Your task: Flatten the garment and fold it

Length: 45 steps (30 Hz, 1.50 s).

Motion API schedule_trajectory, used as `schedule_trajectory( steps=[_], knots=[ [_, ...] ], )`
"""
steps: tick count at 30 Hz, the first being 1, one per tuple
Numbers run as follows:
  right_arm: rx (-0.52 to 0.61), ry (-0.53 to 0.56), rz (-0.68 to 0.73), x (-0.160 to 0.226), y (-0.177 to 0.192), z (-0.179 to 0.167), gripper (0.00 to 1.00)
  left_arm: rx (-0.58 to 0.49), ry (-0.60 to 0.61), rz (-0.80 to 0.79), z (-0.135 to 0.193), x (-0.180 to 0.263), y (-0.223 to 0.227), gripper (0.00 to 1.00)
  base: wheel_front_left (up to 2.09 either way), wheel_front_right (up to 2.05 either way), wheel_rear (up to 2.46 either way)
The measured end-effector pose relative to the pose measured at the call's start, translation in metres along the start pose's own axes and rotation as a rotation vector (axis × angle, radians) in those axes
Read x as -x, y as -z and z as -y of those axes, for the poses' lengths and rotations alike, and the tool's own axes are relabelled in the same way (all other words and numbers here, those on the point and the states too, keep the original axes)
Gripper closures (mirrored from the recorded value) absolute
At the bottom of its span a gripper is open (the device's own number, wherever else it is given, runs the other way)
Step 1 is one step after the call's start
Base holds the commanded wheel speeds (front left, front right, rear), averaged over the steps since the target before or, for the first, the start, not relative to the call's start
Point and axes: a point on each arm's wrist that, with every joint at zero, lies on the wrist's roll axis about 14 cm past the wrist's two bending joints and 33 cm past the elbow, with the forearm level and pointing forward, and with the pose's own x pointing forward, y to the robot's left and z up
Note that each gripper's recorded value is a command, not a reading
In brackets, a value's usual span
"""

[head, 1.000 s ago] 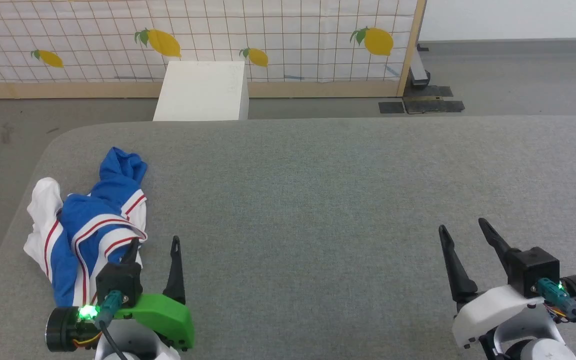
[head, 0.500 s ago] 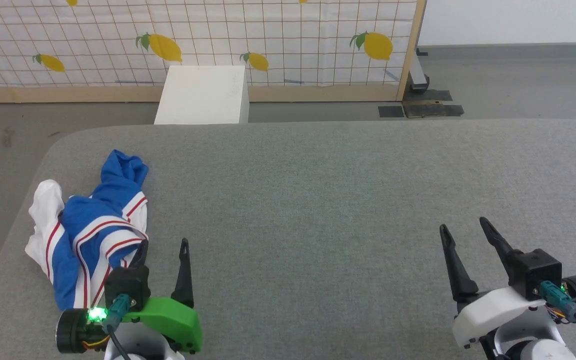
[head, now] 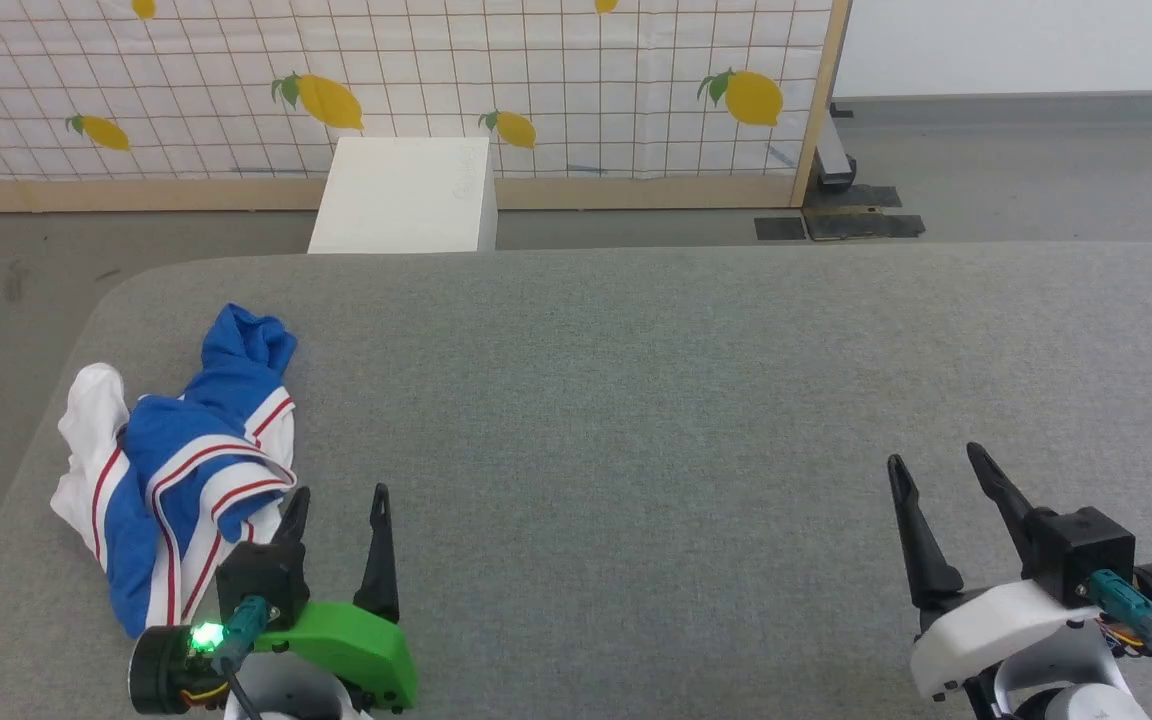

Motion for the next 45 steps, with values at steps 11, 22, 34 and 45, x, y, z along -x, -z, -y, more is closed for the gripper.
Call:
schedule_trajectory(
  steps=[11, 22, 34, 45],
  knots=[
    [-0.014, 0.011, 0.006, 0.002, 0.003, 0.003, 0.0, 0.01, 0.001, 0.014, 0.002, 0.0, 0.0, 0.0, 0.0, 0.0, 0.0],
    [-0.033, 0.031, 0.012, 0.006, 0.006, 0.009, 0.0, 0.049, 0.001, 0.017, 0.006, 0.0, 0.003, 0.0, 0.0, 0.0, 0.0],
    [-0.047, 0.04, 0.013, 0.009, 0.01, 0.012, 0.0, 0.075, 0.0, 0.028, 0.009, 0.0, 0.003, 0.0, 0.0, 0.0, 0.0],
    [-0.062, 0.042, 0.023, 0.011, 0.012, 0.011, 0.0, 0.094, -0.012, 0.036, 0.008, 0.002, 0.004, 0.0, 0.0, 0.0, 0.0]
  ],
)
